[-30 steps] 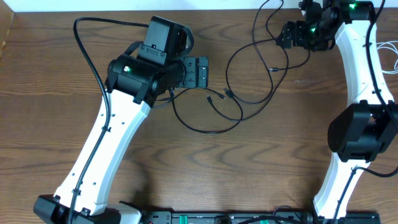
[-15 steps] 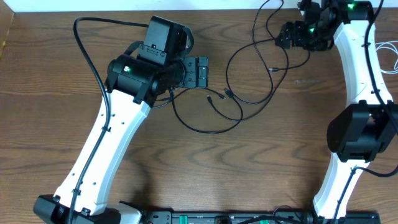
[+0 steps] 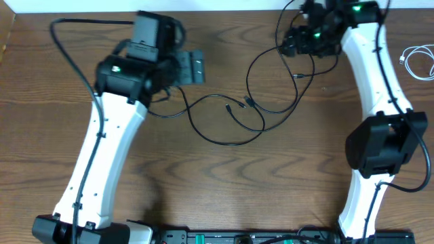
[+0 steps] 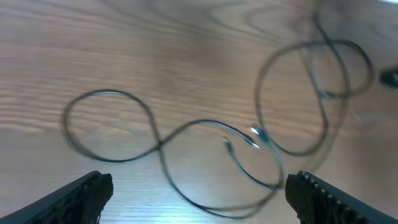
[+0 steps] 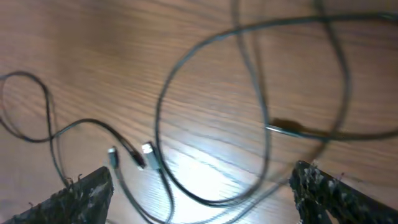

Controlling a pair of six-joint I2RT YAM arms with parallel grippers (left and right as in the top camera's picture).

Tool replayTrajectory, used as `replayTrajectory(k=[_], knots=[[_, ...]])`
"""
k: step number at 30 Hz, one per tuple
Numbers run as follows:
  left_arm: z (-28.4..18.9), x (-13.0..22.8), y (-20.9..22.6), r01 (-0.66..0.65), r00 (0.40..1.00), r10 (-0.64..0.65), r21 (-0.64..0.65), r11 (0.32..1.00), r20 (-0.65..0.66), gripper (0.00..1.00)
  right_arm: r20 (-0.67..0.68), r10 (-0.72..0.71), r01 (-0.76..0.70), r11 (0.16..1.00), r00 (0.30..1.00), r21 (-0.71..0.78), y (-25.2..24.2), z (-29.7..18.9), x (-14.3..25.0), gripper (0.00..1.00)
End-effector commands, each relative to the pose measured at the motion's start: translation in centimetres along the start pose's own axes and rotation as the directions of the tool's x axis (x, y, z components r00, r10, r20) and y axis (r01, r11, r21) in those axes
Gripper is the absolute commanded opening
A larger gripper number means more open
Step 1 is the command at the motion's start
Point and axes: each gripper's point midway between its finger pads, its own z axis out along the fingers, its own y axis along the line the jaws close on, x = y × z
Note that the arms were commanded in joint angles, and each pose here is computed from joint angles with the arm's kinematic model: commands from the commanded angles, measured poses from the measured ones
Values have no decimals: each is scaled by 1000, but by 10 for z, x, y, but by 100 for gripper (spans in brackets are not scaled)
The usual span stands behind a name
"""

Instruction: Untangle cables

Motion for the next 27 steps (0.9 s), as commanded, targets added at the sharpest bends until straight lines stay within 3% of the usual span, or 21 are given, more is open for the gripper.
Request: replayTrajectory(k=[1,7,27], knots=[[2,-6,29,59,998,-59,-53,997,0,95,-6,-6,6,1000,1000,22,8,11,0,88],[0,-11,51,106,994,-105,-84,991,13,95,-17,4,-4,1000,1000,11,16,31,0,88],[5,-12,63,128,992,-128,-104,986,7,95,-70,-37,35,999,997,-25,60,83,14,87]])
